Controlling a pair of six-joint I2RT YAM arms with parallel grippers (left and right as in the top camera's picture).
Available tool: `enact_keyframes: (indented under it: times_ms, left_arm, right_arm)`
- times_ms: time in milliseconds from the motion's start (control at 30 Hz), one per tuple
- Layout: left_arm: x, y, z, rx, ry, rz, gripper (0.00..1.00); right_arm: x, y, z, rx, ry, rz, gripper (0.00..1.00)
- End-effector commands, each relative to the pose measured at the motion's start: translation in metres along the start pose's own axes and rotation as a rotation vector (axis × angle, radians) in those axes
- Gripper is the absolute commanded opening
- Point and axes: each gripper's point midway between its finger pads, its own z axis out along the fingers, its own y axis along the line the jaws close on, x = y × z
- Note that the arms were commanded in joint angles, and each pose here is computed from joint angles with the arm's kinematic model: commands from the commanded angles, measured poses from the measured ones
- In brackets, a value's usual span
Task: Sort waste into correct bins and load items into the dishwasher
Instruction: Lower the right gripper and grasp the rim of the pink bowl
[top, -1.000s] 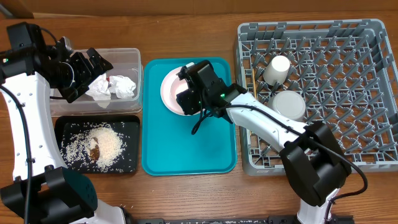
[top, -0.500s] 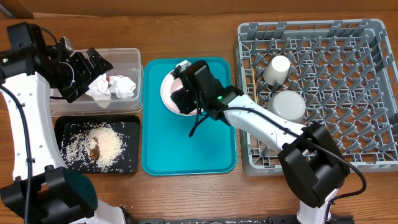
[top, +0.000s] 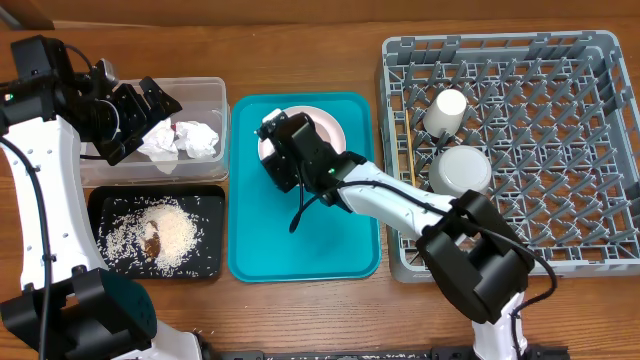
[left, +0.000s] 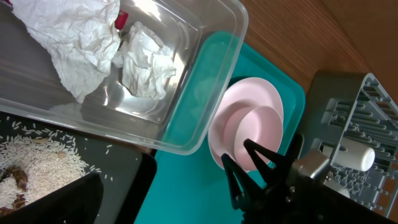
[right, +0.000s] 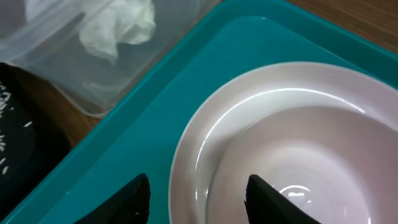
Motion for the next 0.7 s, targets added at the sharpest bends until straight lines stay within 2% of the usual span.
enact_keyframes:
  times_ms: [0, 67, 200, 333, 433, 667]
  left_arm:
    - [-0.004, -0.004, -0.002, 0.0, -0.014, -0.001, 1.0]
    - [-0.004, -0.004, -0.002, 0.0, -0.014, -0.001, 1.0]
    - [-0.004, -0.004, -0.002, 0.0, -0.014, -0.001, 1.0]
    - [-0.004, -0.004, -0.002, 0.0, -0.014, -0.001, 1.0]
    - [-0.004, -0.004, -0.002, 0.0, -0.014, -0.001, 1.0]
    - [-0.004, -0.004, -0.002, 0.0, -0.014, 0.0, 1.0]
  right_arm:
    - [-0.006, -0.006, 0.003, 0.032, -0.014, -0.002, 0.48]
    - [-0.005, -0.008, 0.004, 0.038, -0.01, -0.002, 0.47]
    - [0.0, -0.012, 0.004, 0.065, 0.011, -0.002, 0.36]
    - [0.005, -0.013, 0.003, 0.07, 0.029, -0.001, 0.33]
    - [0.01, -0.014, 0.003, 0.073, 0.051, -0.001, 0.26]
    - [0.021, -0.022, 0.002, 0.119, 0.094, -0.003, 0.27]
